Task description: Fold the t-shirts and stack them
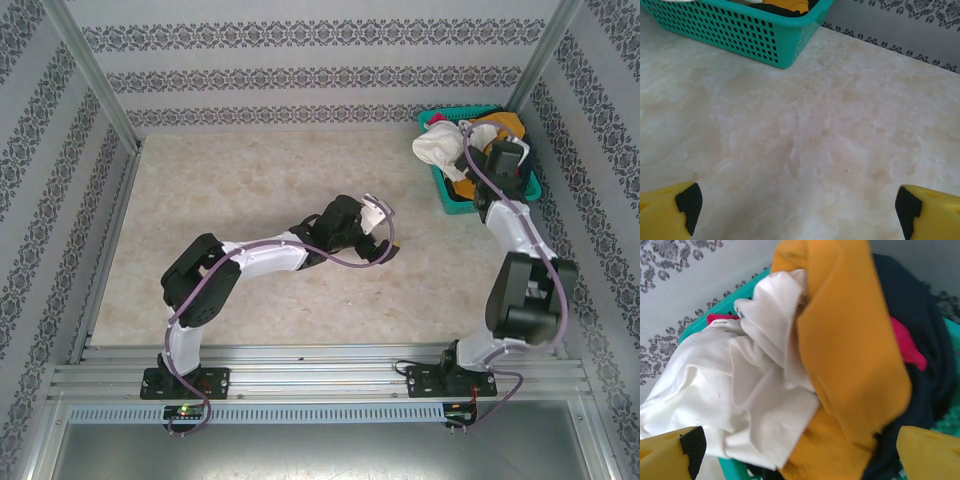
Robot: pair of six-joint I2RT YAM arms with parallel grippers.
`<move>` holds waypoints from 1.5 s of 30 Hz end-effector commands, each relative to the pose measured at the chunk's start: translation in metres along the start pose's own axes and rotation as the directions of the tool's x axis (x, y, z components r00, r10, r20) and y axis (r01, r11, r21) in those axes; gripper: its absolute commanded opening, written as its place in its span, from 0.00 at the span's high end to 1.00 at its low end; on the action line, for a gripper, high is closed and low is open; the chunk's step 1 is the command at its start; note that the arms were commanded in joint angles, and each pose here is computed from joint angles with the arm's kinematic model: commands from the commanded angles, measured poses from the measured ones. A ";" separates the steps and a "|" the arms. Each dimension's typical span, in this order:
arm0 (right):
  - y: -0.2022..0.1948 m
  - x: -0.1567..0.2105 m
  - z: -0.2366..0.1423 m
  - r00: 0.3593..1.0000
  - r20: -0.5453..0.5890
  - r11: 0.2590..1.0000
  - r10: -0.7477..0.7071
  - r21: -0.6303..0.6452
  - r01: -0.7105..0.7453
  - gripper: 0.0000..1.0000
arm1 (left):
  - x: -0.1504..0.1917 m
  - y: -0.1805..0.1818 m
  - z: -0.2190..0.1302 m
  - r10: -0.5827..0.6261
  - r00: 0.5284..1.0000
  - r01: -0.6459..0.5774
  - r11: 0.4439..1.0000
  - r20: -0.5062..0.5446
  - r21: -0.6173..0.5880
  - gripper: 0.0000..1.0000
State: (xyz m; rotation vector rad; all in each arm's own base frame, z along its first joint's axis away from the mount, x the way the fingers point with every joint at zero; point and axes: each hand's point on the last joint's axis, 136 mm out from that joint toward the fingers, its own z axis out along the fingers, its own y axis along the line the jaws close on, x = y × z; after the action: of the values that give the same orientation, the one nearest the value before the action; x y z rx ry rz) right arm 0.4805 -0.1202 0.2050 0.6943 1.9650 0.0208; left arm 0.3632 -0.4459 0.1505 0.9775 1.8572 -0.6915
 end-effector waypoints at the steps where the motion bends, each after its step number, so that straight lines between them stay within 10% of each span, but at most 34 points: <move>1: 0.026 0.003 0.022 0.994 -0.067 0.993 -0.084 -0.092 0.077 0.03 | -0.030 -0.013 -0.003 0.021 0.996 -0.025 0.999 0.086 0.047 0.00; 10: 0.068 0.026 0.074 0.979 -0.173 0.982 -0.112 -0.168 0.082 0.20 | -0.027 -0.014 -0.016 0.022 0.995 -0.027 0.998 0.094 0.055 0.00; 18: 0.091 0.002 0.055 0.987 -0.142 0.972 -0.068 -0.231 0.034 1.00 | -0.035 0.003 -0.027 0.021 0.991 -0.023 1.000 0.132 0.015 0.00; 45: 0.183 -0.186 -0.179 0.907 0.405 0.860 0.111 -0.497 0.117 1.00 | -0.084 0.061 -0.072 -0.101 0.947 0.121 0.992 0.305 -0.047 0.00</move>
State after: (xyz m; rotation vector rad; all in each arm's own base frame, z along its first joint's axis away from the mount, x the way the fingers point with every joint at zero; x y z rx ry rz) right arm 0.4985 -0.0149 0.4179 0.3762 1.6513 0.3339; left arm 0.4066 -0.3945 0.2193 0.7262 1.7328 -0.7553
